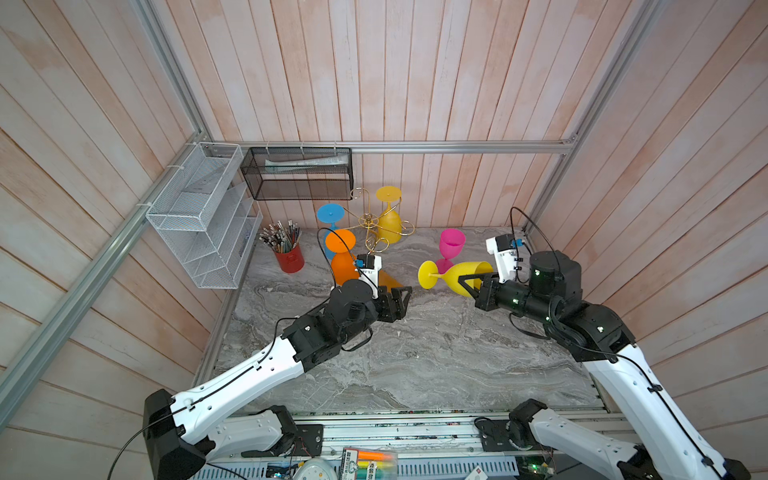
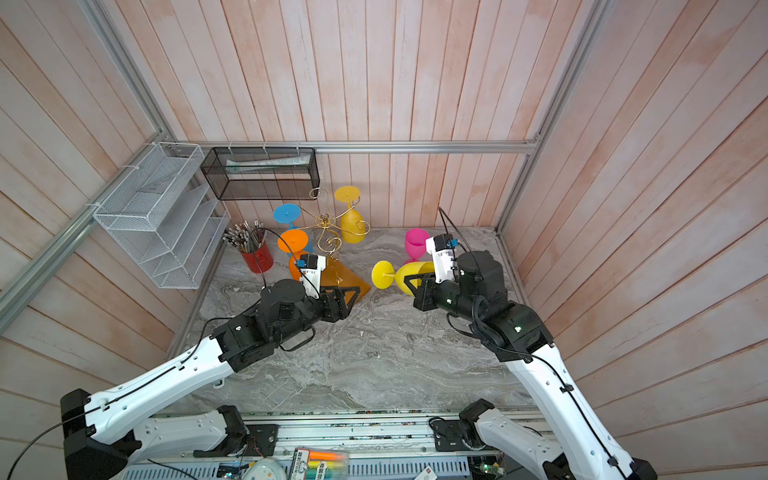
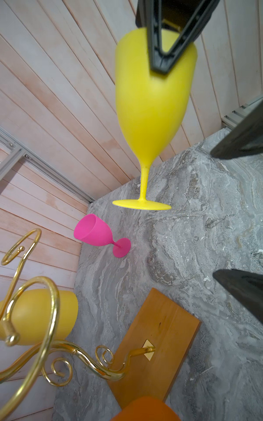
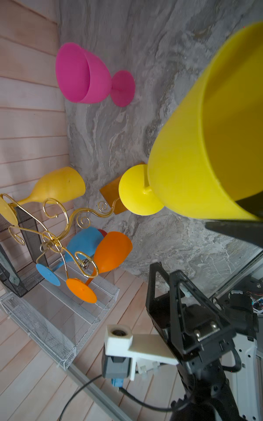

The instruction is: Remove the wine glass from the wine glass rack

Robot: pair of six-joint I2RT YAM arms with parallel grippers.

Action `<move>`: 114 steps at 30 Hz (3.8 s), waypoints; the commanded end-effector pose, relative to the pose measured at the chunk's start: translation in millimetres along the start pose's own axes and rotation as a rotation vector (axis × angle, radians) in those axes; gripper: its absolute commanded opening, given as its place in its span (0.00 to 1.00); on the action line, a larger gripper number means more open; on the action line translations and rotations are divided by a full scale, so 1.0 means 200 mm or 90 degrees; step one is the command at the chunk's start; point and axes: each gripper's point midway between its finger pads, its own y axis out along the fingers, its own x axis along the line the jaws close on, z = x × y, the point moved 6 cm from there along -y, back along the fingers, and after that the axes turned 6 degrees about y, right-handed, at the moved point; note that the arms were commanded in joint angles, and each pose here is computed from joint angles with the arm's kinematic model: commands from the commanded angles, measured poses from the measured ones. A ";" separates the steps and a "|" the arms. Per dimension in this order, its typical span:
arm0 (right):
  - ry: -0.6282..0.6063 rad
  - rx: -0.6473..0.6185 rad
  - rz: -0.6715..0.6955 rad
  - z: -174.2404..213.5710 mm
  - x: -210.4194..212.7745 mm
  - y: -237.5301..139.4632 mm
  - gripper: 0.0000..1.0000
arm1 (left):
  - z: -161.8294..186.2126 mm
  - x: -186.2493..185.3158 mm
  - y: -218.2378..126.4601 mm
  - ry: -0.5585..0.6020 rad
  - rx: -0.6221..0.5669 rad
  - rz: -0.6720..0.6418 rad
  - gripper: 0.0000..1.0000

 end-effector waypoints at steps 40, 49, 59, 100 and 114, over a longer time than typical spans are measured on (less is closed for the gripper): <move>0.051 0.118 0.526 -0.60 -1.35 0.89 0.00 | -0.05 -0.18 -0.55 0.325 -0.062 0.200 1.00; 0.054 0.128 0.482 -0.62 -1.44 1.02 0.00 | -0.14 -0.19 -0.59 0.296 -0.098 0.182 1.00; 0.058 0.129 0.453 -0.62 -1.51 1.13 0.00 | -0.17 -0.18 -0.60 0.271 -0.104 0.156 0.99; -0.094 -0.183 0.314 -0.80 -0.54 0.59 0.62 | -0.38 0.16 -0.60 0.094 -0.058 -0.226 0.97; -0.160 -0.200 0.085 -0.40 -0.17 0.46 0.62 | -0.55 0.36 -0.47 -0.136 -0.095 -0.079 0.86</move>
